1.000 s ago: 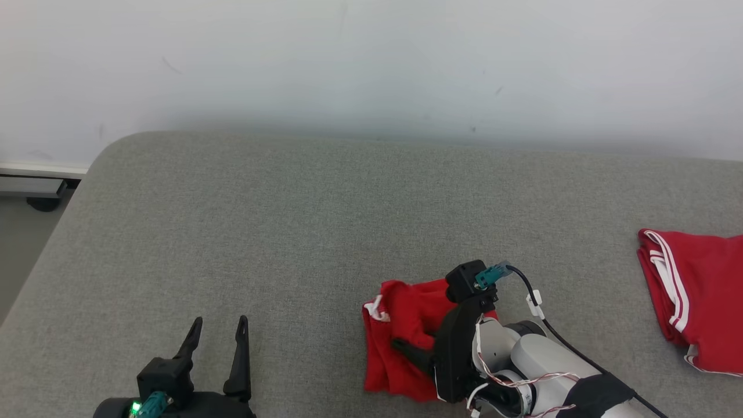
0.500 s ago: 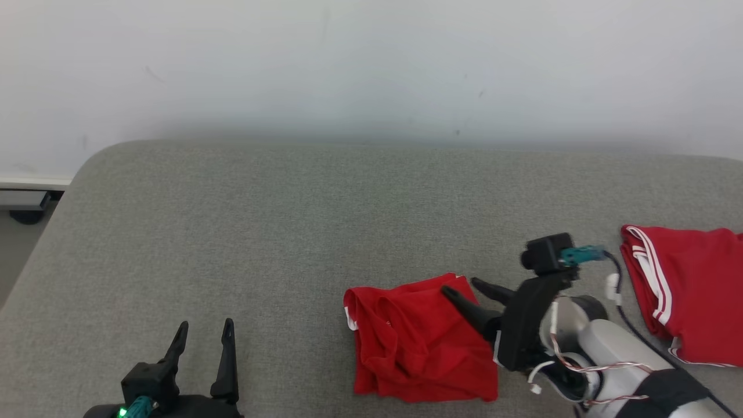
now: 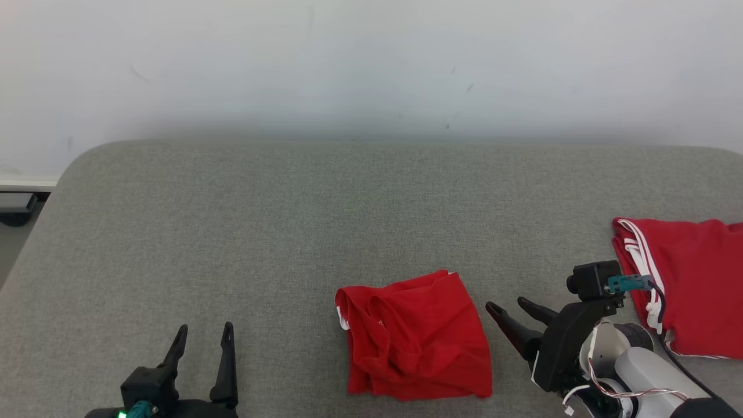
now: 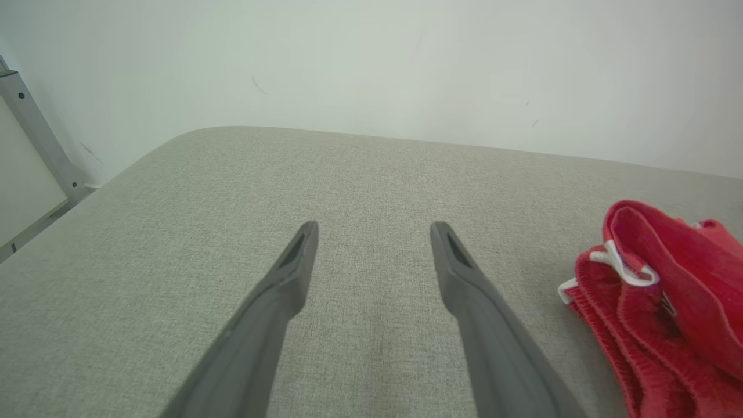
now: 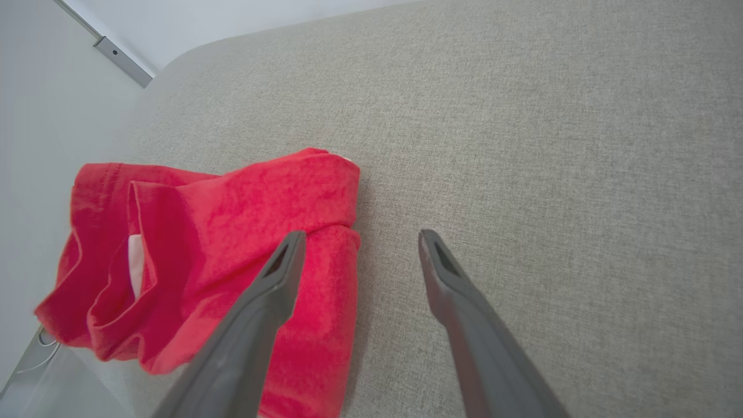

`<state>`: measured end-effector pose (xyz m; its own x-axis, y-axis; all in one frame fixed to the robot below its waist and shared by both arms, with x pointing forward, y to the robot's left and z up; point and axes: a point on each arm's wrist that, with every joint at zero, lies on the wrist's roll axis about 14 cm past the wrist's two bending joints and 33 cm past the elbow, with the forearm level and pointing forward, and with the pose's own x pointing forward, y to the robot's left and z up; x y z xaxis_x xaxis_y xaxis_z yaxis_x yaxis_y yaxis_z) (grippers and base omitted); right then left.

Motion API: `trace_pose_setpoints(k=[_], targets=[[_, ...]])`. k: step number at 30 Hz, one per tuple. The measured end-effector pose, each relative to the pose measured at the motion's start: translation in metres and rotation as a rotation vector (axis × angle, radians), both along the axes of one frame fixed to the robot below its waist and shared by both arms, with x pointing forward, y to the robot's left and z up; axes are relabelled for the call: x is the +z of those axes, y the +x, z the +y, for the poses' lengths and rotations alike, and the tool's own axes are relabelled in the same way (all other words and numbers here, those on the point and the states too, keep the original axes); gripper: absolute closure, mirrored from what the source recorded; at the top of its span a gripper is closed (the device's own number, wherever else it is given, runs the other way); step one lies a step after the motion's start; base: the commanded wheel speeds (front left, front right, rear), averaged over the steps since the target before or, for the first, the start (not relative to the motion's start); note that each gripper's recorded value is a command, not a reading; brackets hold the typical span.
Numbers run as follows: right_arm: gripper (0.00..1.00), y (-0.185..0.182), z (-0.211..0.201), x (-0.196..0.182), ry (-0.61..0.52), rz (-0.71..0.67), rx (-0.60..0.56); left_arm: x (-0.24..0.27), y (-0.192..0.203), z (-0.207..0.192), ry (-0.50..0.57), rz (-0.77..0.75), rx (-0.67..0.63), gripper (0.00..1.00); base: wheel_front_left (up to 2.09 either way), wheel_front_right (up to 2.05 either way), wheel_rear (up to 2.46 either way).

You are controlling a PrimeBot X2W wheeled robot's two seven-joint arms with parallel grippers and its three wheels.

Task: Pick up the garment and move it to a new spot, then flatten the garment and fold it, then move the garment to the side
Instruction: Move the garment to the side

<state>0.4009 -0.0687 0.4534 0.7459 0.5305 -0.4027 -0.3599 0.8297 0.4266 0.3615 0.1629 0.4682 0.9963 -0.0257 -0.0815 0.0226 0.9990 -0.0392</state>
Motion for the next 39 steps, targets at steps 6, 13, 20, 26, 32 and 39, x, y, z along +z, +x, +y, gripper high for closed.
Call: trace_pose_setpoints(k=[6,13,20,26,32,39], targets=[[0.0,-0.003,0.007,-0.014,-0.01,0.051,0.008,-0.001,0.0,-0.001,0.002,0.003,-0.004,0.0,0.0,0.0,0.0],[0.0,-0.002,0.021,-0.032,-0.041,0.128,0.05,0.006,0.004,0.001,0.002,-0.017,0.006,0.0,0.0,0.0,0.0],[0.0,0.005,0.033,-0.038,-0.091,0.176,0.102,0.003,0.0,0.006,0.0,-0.005,0.024,0.0,0.0,0.0,0.0],[0.0,-0.007,0.042,-0.056,-0.136,0.254,0.172,0.003,-0.002,0.01,-0.005,-0.003,0.046,0.0,0.0,0.0,0.0],[0.0,-0.013,0.063,-0.056,-0.108,0.299,0.232,0.002,-0.005,0.017,-0.011,0.001,0.069,0.0,0.0,0.0,0.0],[1.0,-0.017,0.065,-0.059,-0.095,0.334,0.243,0.001,-0.007,0.018,-0.015,-0.003,0.077,0.0,0.0,0.0,0.0]])
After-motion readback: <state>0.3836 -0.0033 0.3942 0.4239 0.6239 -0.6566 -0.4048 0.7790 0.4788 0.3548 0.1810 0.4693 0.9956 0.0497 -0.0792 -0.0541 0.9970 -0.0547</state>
